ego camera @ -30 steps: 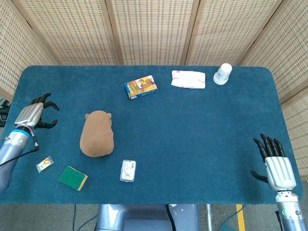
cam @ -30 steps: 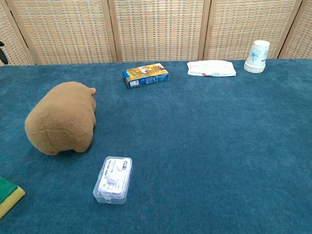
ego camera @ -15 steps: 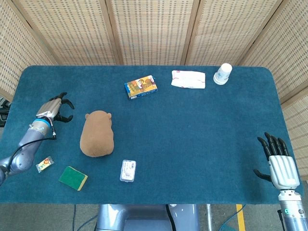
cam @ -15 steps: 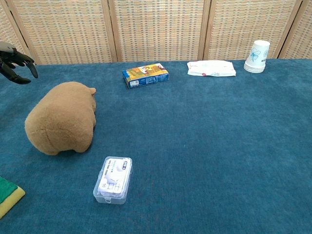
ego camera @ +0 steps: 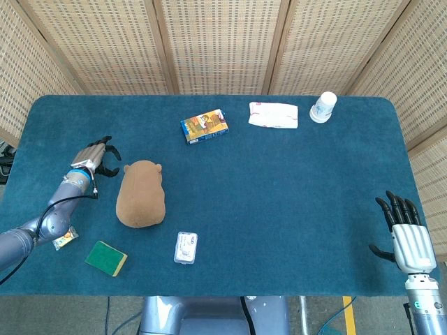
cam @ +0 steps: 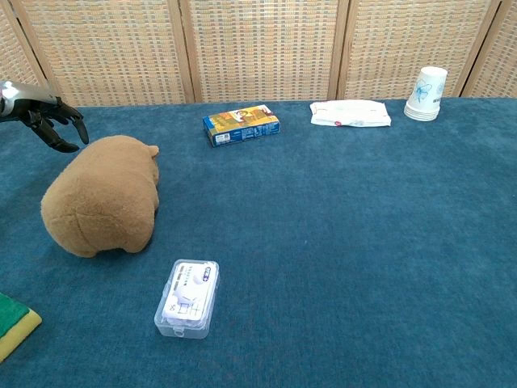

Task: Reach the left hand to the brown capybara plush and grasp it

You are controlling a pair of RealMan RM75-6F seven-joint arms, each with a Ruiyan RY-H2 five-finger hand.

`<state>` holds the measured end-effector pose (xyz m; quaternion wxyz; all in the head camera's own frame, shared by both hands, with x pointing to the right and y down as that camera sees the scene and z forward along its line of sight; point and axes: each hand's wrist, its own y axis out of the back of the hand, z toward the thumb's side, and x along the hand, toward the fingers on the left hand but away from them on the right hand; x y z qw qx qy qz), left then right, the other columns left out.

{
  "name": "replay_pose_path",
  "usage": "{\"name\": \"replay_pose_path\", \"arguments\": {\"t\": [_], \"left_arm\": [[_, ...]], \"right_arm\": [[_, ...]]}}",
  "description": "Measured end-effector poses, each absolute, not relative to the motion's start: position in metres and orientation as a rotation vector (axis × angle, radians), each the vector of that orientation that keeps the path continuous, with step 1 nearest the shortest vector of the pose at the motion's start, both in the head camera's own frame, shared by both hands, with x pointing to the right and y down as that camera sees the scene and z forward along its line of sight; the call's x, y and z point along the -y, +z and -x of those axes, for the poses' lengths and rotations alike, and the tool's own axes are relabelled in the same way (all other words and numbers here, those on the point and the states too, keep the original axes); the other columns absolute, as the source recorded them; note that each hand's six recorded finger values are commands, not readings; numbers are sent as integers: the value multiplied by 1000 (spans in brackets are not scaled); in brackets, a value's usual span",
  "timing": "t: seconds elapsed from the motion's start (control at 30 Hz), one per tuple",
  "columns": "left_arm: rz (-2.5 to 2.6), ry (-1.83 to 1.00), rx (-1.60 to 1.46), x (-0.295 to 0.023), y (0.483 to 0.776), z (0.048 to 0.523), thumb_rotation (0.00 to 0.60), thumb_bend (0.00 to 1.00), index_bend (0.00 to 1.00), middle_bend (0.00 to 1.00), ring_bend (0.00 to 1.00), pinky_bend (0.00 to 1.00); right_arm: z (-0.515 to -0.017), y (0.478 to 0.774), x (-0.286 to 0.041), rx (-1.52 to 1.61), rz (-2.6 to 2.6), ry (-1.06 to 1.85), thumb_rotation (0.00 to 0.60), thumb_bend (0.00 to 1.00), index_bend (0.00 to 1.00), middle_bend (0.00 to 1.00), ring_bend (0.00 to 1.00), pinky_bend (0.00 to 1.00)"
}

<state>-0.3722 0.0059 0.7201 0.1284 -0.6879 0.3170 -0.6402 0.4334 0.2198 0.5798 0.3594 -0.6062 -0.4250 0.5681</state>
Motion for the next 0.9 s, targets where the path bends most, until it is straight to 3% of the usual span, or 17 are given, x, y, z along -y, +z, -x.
{"name": "replay_pose_path", "arguments": {"t": [0.9], "left_arm": [[2090,-1839,-911,-15,738,349,600,416,433,0,0,0]], "right_arm": [[-433,579,-220,1107,1568,1467,600,142,142,0,0,0]]}}
